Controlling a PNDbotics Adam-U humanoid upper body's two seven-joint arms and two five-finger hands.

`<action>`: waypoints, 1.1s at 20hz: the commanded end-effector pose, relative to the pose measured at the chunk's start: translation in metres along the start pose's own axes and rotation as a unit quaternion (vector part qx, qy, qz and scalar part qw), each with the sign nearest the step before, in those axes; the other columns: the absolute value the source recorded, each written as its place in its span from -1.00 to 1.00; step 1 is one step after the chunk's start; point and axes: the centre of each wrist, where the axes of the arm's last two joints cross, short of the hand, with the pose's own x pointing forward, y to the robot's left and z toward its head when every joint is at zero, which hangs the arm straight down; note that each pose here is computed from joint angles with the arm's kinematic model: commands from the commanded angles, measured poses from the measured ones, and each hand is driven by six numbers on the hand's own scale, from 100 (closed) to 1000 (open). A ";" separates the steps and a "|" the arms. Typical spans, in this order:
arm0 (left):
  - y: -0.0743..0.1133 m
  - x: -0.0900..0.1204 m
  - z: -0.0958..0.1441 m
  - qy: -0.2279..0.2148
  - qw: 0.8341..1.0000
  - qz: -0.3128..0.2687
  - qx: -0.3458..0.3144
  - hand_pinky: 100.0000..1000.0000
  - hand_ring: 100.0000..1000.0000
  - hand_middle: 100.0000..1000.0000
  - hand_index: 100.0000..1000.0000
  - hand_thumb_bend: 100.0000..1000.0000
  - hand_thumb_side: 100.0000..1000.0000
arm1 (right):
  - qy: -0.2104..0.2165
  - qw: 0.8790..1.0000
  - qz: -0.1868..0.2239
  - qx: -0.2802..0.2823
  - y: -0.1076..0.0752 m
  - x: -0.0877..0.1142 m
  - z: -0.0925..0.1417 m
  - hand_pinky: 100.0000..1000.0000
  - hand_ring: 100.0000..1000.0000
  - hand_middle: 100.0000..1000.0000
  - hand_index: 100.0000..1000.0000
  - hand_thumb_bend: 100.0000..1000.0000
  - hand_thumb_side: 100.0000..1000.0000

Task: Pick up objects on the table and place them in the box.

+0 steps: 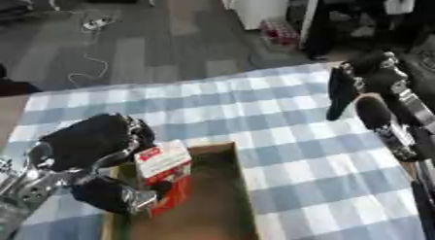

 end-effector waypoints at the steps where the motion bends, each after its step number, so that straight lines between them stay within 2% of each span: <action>1: 0.011 -0.005 0.008 0.001 1.000 -0.013 -0.017 0.63 0.78 0.78 0.75 -0.70 1.00 | -0.013 1.000 0.018 0.011 -0.008 0.002 -0.002 -0.44 -0.48 -0.44 -0.17 -1.00 1.00; 4: 0.013 -0.008 0.011 0.003 1.000 -0.013 -0.006 0.61 0.76 0.77 0.74 -0.72 1.00 | -0.012 1.000 0.018 0.011 -0.008 0.002 -0.002 -0.44 -0.48 -0.44 -0.17 -1.00 1.00; 6: 0.016 -0.012 0.014 0.014 0.999 -0.015 0.029 0.56 0.70 0.74 0.72 -0.75 1.00 | -0.011 1.000 0.018 0.010 -0.008 0.002 -0.001 -0.44 -0.48 -0.44 -0.17 -1.00 1.00; 10: 0.022 -0.022 0.025 0.073 0.985 -0.002 0.155 0.21 0.37 0.52 0.65 -0.79 1.00 | -0.006 1.000 0.019 0.009 -0.008 0.002 0.001 -0.44 -0.48 -0.44 -0.17 -1.00 1.00; 13: 0.022 -0.028 0.033 0.124 0.957 0.026 0.261 -0.06 0.12 0.37 0.52 -0.84 1.00 | -0.001 1.000 0.020 0.009 -0.008 0.002 0.003 -0.44 -0.48 -0.52 -0.16 -1.00 1.00; 14: 0.021 -0.029 0.035 0.137 0.946 0.033 0.290 -0.08 0.10 0.35 0.51 -0.84 1.00 | 0.000 1.000 0.020 0.009 -0.008 0.002 0.004 -0.44 -0.48 -0.52 -0.16 -1.00 1.00; 15: 0.022 -0.031 0.038 0.153 0.932 0.040 0.326 -0.24 -0.05 0.23 0.40 -0.88 1.00 | 0.003 1.000 0.021 0.010 -0.008 0.002 0.005 -0.44 -0.49 -0.51 -0.16 -1.00 1.00; 19: 0.021 -0.036 0.046 0.197 0.886 0.059 0.415 -0.44 -0.21 0.08 0.28 -0.93 0.99 | 0.012 1.000 0.021 0.011 -0.007 0.001 0.009 -0.45 -0.49 -0.50 -0.14 -1.00 1.00; 20: 0.021 -0.037 0.047 0.204 0.876 0.062 0.432 -0.41 -0.19 0.10 0.30 -0.92 1.00 | 0.015 1.000 0.021 0.012 -0.007 0.001 0.011 -0.44 -0.49 -0.50 -0.14 -1.00 1.00; 21: 0.021 -0.038 0.048 0.209 0.866 0.066 0.449 -0.53 -0.28 0.02 0.23 -0.96 0.92 | 0.018 1.000 0.021 0.012 -0.007 0.001 0.012 -0.45 -0.49 -0.50 -0.13 -1.00 1.00; 22: 0.021 -0.038 0.049 0.212 0.855 0.070 0.468 -0.56 -0.31 0.00 0.22 -0.96 0.90 | 0.020 1.000 0.021 0.012 -0.007 0.001 0.013 -0.45 -0.49 -0.50 -0.14 -1.00 1.00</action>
